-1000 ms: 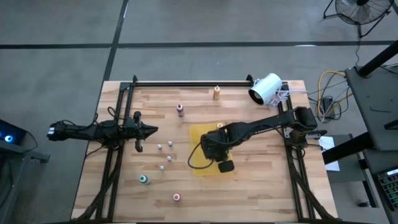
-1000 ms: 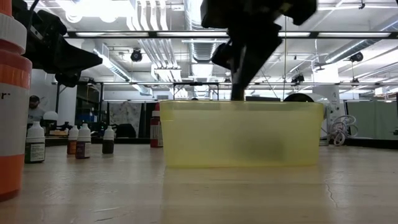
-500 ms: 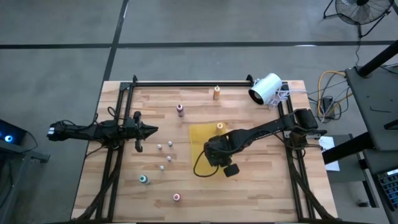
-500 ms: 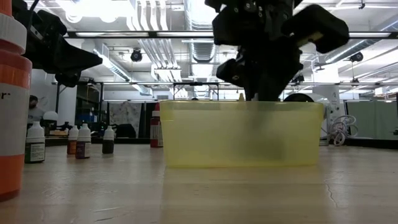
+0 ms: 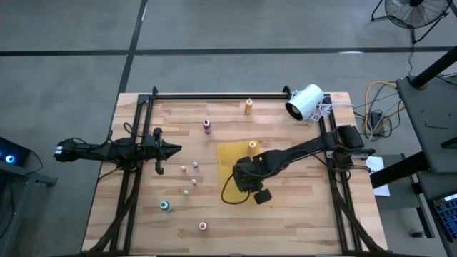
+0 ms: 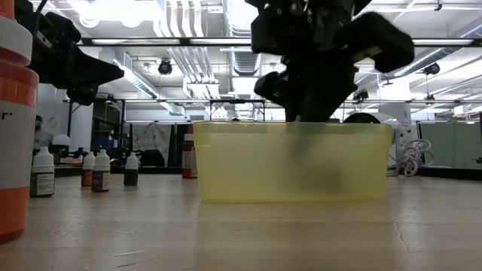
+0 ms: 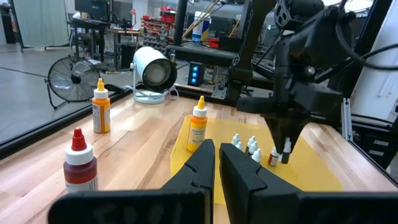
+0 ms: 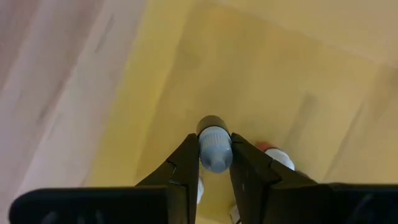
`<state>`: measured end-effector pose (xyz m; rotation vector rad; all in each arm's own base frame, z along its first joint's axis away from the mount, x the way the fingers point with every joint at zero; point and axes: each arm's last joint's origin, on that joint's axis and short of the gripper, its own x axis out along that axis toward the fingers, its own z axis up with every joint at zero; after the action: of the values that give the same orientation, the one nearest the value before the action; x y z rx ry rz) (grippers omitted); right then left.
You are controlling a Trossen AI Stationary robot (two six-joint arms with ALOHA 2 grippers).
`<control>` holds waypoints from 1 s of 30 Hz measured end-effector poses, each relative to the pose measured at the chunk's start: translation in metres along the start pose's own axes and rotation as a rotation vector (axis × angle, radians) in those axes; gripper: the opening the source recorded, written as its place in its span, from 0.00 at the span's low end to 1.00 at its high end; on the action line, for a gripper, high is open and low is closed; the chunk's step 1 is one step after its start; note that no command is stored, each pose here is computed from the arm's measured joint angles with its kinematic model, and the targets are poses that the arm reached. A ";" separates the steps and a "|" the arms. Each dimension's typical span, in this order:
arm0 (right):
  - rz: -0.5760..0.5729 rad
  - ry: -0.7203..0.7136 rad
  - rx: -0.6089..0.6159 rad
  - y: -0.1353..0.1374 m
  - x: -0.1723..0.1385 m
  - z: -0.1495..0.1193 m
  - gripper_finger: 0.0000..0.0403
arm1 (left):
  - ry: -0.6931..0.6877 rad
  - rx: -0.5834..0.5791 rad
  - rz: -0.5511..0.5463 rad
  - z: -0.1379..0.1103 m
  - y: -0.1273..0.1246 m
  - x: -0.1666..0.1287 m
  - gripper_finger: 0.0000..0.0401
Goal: Pick & Place food coloring
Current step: Put the small red food coloring bottle into the yellow bin
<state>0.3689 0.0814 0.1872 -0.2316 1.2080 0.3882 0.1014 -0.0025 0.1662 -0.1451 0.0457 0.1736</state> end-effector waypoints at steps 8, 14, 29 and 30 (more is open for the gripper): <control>0.009 0.031 0.017 -0.002 0.015 0.004 0.15 | 0.001 0.000 0.000 0.000 0.000 0.000 0.00; 0.018 0.083 0.026 -0.002 0.018 -0.001 0.15 | 0.001 0.000 0.000 0.000 0.000 0.000 0.00; 0.017 0.103 0.024 -0.005 0.018 -0.005 0.15 | 0.001 0.000 0.000 0.000 0.000 0.000 0.00; 0.017 0.103 0.022 -0.005 0.018 -0.005 0.15 | 0.001 0.000 0.000 0.000 0.000 0.000 0.00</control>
<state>0.3726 0.0777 0.1683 -0.2246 1.3155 0.3818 0.1015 -0.0025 0.1661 -0.1449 0.0466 0.1735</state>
